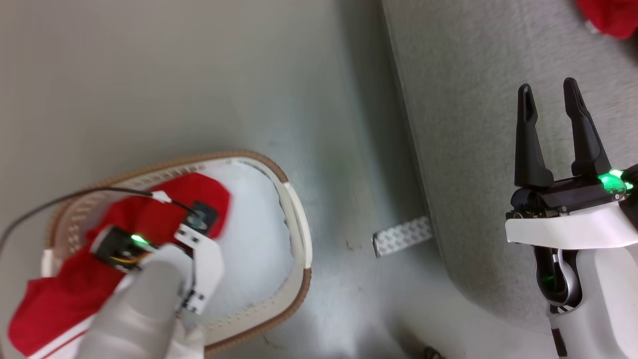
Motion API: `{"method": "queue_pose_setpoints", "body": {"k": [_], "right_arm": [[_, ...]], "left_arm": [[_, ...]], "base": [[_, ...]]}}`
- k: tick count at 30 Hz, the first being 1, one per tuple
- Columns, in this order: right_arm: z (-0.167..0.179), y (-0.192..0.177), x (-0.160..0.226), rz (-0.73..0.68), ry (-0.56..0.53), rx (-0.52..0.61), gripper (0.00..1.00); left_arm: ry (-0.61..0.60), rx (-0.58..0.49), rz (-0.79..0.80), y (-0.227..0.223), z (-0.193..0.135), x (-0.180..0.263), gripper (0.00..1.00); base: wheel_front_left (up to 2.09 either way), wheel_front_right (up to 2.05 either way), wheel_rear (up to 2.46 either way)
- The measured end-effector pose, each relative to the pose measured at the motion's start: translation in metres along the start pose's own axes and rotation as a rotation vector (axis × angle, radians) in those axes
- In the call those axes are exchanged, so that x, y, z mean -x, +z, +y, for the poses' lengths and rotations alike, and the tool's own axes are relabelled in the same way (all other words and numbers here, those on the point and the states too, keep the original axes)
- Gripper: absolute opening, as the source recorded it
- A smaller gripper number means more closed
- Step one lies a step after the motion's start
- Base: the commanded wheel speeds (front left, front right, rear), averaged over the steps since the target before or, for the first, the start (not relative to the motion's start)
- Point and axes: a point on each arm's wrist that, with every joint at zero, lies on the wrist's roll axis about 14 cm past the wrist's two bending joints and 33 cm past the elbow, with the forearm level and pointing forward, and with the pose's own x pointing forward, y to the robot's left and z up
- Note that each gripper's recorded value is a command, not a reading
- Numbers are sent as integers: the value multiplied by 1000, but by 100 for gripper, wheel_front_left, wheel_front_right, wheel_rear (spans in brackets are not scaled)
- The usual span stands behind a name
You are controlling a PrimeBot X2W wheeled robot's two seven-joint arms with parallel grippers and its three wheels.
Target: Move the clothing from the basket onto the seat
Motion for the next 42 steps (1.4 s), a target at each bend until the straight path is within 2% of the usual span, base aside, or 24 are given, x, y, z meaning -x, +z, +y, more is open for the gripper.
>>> {"method": "queue_pose_setpoints", "body": {"k": [6, 11, 17, 22, 27, 34, 42], "right_arm": [[9, 37, 11, -76, 24, 14, 100], [18, 64, 31, -126, 61, 15, 100], [31, 88, 58, -170, 113, 3, 100], [47, 111, 78, -229, 168, -9, 100], [61, 125, 93, -269, 213, -20, 100], [85, 131, 110, -292, 272, -60, 100], [91, 134, 118, -304, 291, -69, 100]], "left_arm": [[0, 46, -182, 43, -17, 43, 0], [41, 56, -324, 58, -22, 89, 0], [126, 145, -526, 82, -16, 153, 0], [151, 201, -733, 113, -27, 210, 0], [190, 157, -903, 145, -30, 266, 0], [254, 152, -1189, 184, -22, 358, 0], [228, 133, -1410, 215, -36, 429, 0]], "base": [[0, 0, 0], [0, 0, 0], [0, 0, 0], [0, 0, 0], [0, 0, 0], [0, 0, 0], [0, 0, 0]]}}
